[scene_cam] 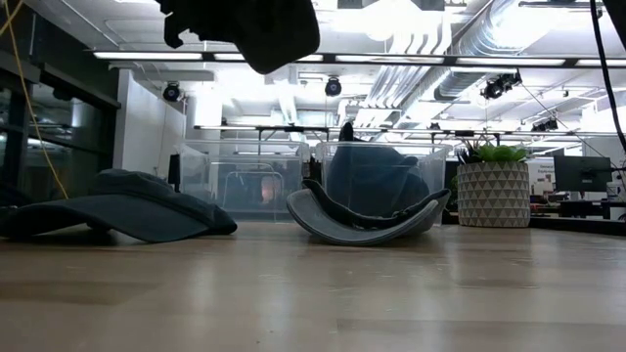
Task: Pick & Place hat
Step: Put the left gray cap into the left transparent bin
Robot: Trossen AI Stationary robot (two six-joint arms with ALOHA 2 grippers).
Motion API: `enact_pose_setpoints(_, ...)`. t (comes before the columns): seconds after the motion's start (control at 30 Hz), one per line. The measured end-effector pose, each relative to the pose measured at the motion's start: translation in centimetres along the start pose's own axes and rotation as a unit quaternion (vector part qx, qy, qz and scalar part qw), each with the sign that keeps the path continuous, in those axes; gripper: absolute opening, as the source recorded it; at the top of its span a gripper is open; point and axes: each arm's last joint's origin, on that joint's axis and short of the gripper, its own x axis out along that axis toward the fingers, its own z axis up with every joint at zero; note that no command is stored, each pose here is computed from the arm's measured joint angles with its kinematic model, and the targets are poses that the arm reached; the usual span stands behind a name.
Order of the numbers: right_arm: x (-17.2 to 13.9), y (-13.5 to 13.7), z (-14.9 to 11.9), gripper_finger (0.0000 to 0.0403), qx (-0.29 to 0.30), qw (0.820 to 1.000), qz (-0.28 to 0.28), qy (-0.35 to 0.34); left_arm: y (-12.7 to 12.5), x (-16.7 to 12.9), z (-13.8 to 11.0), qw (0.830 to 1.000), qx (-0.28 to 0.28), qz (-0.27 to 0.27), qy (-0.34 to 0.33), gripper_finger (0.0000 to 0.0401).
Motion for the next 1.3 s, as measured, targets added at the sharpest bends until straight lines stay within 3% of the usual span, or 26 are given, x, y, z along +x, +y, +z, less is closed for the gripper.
enact_pose_setpoints(0.63,-0.1,-0.2,-0.2,0.0009,-0.020,1.000,-0.001,0.011,0.1,-0.1,0.2,1.000,-0.020,0.001,-0.002,0.0000)
enact_pose_setpoints(0.77,-0.1,-0.2,-0.2,0.0044,-0.032,0.999,-0.002,0.012,0.1,-0.1,0.2,1.000,-0.020,0.002,-0.002,0.0000)
enact_pose_setpoints(1.1,-0.1,-0.4,-0.2,0.0181,-0.038,0.999,-0.006,0.012,0.2,-0.1,0.2,1.000,-0.021,0.014,-0.004,0.0000)
enact_pose_setpoints(1.3,-0.3,-1.4,-0.3,0.0217,-0.037,0.999,-0.019,0.013,0.3,-0.1,0.2,1.000,-0.020,0.021,-0.005,0.0000)
